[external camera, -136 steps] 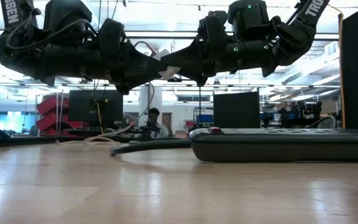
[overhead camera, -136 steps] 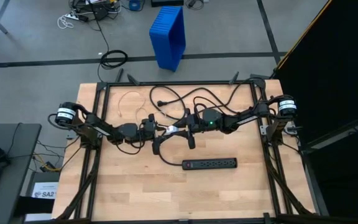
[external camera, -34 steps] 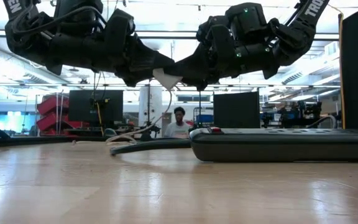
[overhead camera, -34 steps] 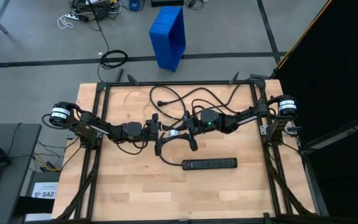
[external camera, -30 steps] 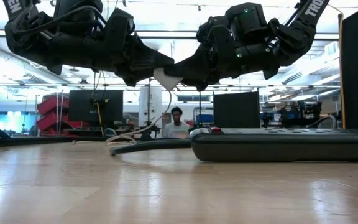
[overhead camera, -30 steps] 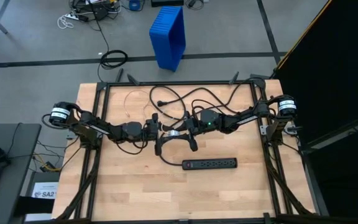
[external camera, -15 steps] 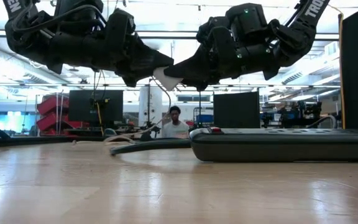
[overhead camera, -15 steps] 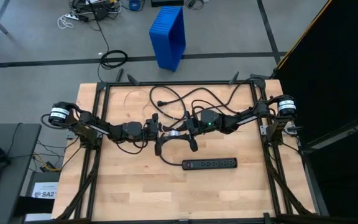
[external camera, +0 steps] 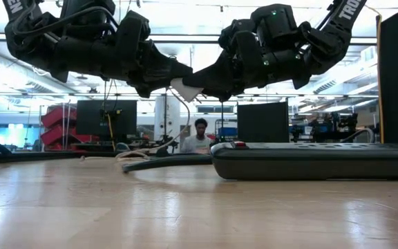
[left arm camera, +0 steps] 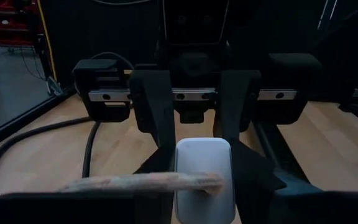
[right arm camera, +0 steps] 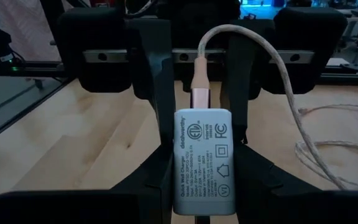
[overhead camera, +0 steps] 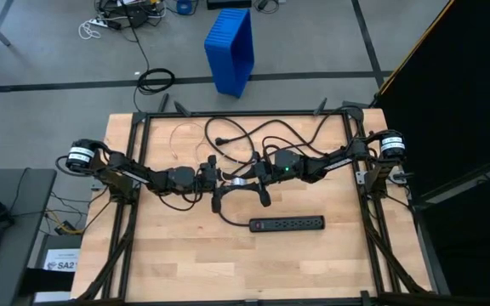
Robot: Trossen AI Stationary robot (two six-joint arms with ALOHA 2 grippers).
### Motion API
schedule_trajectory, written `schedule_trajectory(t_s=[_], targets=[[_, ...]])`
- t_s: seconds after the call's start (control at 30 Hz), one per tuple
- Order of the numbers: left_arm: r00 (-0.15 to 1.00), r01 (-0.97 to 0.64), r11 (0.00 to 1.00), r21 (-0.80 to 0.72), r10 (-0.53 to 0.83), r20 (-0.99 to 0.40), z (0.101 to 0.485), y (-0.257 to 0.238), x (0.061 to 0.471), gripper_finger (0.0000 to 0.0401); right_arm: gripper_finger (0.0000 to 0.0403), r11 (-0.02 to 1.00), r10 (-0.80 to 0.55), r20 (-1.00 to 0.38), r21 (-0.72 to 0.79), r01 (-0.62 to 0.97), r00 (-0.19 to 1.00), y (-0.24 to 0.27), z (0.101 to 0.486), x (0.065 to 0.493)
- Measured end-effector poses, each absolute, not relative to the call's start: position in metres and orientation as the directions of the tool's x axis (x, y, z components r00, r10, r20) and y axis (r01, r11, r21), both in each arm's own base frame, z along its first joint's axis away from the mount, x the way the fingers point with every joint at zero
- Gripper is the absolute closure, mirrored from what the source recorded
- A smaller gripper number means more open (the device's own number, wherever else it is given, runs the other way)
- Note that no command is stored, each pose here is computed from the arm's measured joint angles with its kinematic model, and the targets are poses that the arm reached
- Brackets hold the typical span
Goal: Insert USB
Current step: Insert the white charger adapter into the black outlet extension
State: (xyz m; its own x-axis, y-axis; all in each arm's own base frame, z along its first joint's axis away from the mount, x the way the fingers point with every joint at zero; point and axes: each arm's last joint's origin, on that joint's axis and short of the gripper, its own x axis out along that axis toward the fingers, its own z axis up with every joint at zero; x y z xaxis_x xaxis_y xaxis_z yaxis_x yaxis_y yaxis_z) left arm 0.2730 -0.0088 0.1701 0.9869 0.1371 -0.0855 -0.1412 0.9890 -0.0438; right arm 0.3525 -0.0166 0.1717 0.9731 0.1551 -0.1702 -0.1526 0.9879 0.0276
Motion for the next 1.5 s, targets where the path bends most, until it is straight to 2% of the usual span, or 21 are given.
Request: schedule_trajectory(t_s=[0.1,0.37,0.57,0.73,0.87,0.97,1.1,1.3,1.5], targets=[[0.987,-0.142,0.989,-0.046,0.138,-0.079,0.171,-0.009,0.273,0.0303,0.0300,0.991,0.130,-0.171,0.054,-0.122,0.977,-0.018,0.172,0.353],[0.986,-0.145,0.989,-0.036,0.141,-0.091,0.182,-0.008,0.266,0.0303,0.0164,0.988,0.120,-0.210,0.119,-0.097,0.970,-0.018,0.174,0.350],[0.988,-0.126,0.991,-0.037,0.122,-0.096,0.194,-0.009,0.258,0.0303,0.0119,0.989,0.129,-0.281,0.103,-0.104,0.951,-0.015,0.195,0.336],[0.998,-0.020,0.998,-0.052,0.017,-0.056,0.205,-0.012,0.257,0.0303,0.0110,0.990,0.125,-0.394,0.105,-0.090,0.911,-0.009,0.209,0.317],[0.996,0.058,0.997,-0.054,-0.061,-0.063,0.210,-0.017,0.262,0.0303,0.0118,0.988,0.132,-0.523,0.139,-0.068,0.842,0.000,0.209,0.302],[0.992,0.076,0.997,-0.030,-0.079,-0.099,0.212,-0.021,0.265,0.0303,0.0130,0.973,0.205,-0.594,0.206,-0.099,0.778,0.015,0.203,0.295],[0.986,0.089,0.996,-0.007,-0.089,-0.140,0.215,-0.025,0.269,0.0303,0.0139,0.966,0.257,-0.671,0.205,-0.159,0.696,0.046,0.190,0.290],[0.986,0.089,0.996,0.000,-0.088,-0.140,0.216,-0.025,0.270,0.0303,0.0135,0.977,0.191,-0.768,0.092,-0.190,0.611,0.088,0.160,0.286],[0.982,0.100,0.995,-0.002,-0.099,-0.163,0.213,-0.029,0.269,0.0303,0.0135,0.987,0.159,-0.857,0.124,-0.103,0.490,0.102,0.143,0.273]])
